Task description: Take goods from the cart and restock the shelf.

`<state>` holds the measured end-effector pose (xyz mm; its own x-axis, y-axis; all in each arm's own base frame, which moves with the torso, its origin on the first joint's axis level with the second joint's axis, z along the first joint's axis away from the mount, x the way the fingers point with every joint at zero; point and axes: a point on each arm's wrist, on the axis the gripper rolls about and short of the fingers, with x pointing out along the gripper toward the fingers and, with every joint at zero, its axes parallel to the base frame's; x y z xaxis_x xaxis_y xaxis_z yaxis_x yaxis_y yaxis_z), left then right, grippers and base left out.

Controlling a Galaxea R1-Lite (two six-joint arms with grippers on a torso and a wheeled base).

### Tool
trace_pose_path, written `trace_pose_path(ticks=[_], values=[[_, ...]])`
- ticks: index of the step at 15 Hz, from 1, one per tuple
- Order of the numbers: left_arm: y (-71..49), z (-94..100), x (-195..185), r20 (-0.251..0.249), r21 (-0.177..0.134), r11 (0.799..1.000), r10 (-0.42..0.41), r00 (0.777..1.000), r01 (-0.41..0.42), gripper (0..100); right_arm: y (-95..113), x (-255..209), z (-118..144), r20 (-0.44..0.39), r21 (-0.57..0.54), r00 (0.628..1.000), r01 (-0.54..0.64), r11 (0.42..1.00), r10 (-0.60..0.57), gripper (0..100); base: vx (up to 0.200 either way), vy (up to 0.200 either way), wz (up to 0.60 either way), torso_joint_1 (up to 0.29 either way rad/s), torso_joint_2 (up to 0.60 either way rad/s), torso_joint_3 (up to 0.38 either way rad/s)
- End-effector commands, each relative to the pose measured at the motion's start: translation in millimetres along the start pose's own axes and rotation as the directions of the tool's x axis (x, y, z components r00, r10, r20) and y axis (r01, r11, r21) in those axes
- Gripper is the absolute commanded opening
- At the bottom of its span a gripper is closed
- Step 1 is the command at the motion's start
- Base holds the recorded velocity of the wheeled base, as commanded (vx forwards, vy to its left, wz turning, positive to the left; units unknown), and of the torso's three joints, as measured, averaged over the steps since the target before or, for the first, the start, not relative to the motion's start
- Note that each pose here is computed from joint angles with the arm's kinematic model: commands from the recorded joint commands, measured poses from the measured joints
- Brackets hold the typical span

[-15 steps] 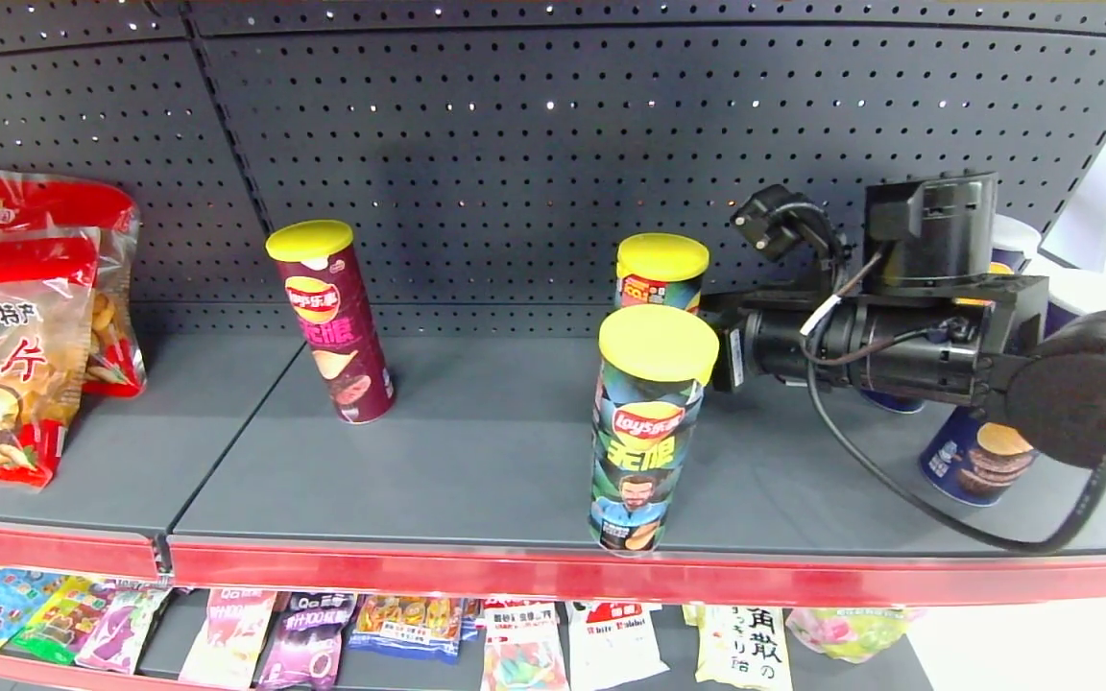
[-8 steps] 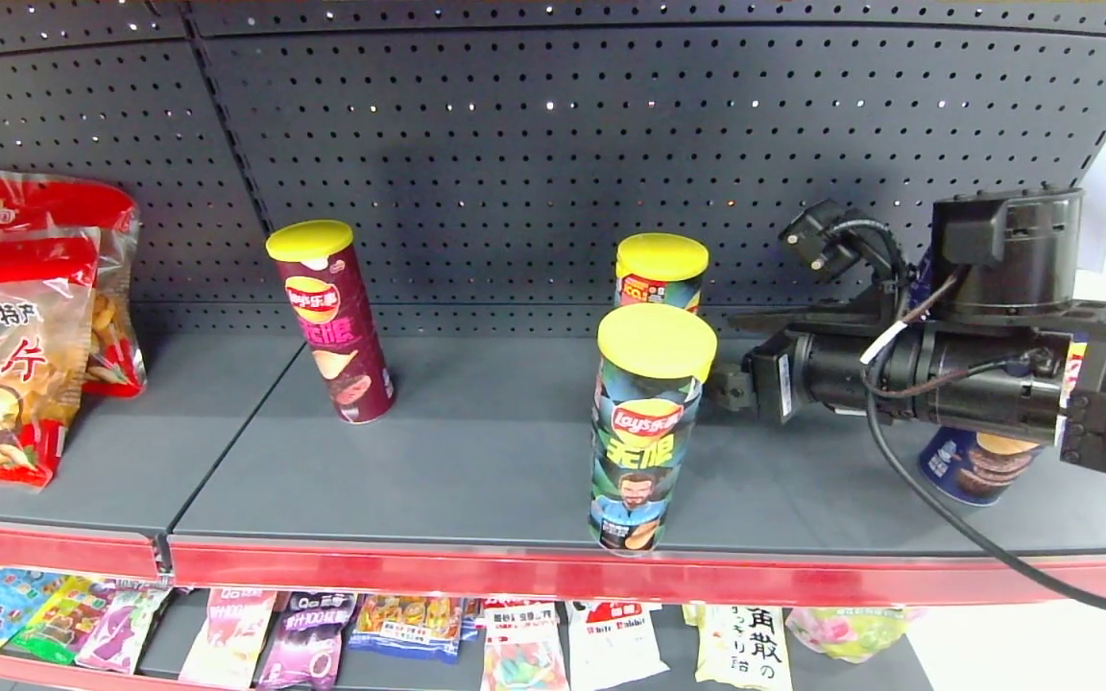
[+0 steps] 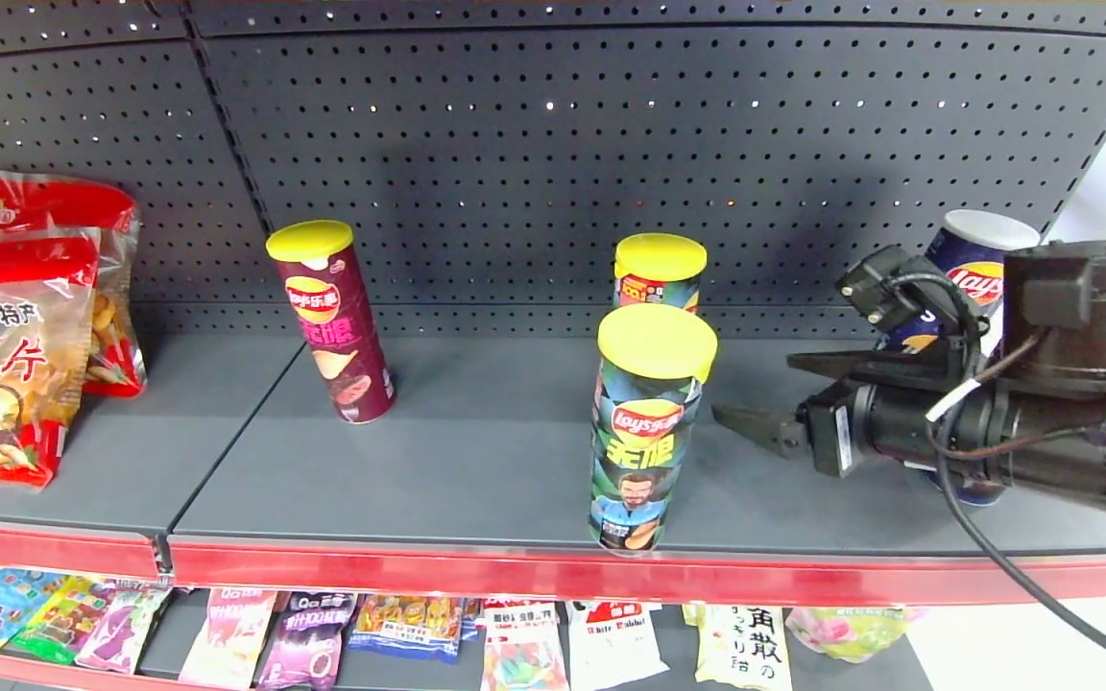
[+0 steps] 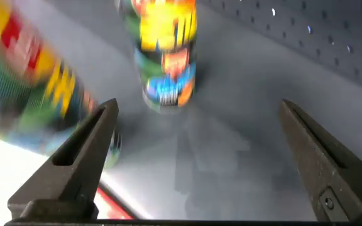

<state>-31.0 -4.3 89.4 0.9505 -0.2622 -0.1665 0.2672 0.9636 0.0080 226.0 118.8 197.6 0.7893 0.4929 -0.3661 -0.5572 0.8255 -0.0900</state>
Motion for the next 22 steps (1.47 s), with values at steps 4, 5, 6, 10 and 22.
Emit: trace_pose_path(ticks=[4, 5, 6, 10, 22], values=[[0.3, 1.5, 0, -0.007, -0.001, 1.000, -0.001, 1.000, 0.001, 100, 10, -76, -29, 0.067, -0.009, 0.998, 0.010, 1.000, -0.009, 100, 0.000, 0.000, 0.00, 0.000, 0.00, 0.000], [0.5, 4.1, 1, -0.015, -0.003, 1.000, 0.000, 1.000, 0.000, 100, 13, -92, -38, 0.087, -0.007, 0.996, 0.010, 1.000, -0.010, 100, 0.000, 0.000, 0.00, 0.000, 0.00, 0.000], [1.3, 11.1, 2, -0.037, -0.008, 1.000, 0.003, 0.999, -0.003, 100, 14, -111, -48, 0.121, -0.004, 0.992, 0.020, 1.000, -0.020, 100, 0.000, 0.000, 0.00, 0.000, 0.00, 0.000], [10.1, 66.2, 28, -0.140, -0.031, 1.000, -0.004, 0.990, 0.000, 100, 13, -165, -79, 0.238, 0.073, 0.942, 0.227, 0.971, -0.238, 100, 0.000, 0.000, 0.00, 0.000, 0.00, 0.000], [21.0, 86.9, 76, -0.201, 0.032, 0.999, -0.031, 0.979, 0.038, 100, 21, -215, -112, 0.038, 0.118, 0.845, 0.526, 0.842, -0.533, 100, 0.000, 0.000, 0.00, 0.000, 0.00, 0.000]])
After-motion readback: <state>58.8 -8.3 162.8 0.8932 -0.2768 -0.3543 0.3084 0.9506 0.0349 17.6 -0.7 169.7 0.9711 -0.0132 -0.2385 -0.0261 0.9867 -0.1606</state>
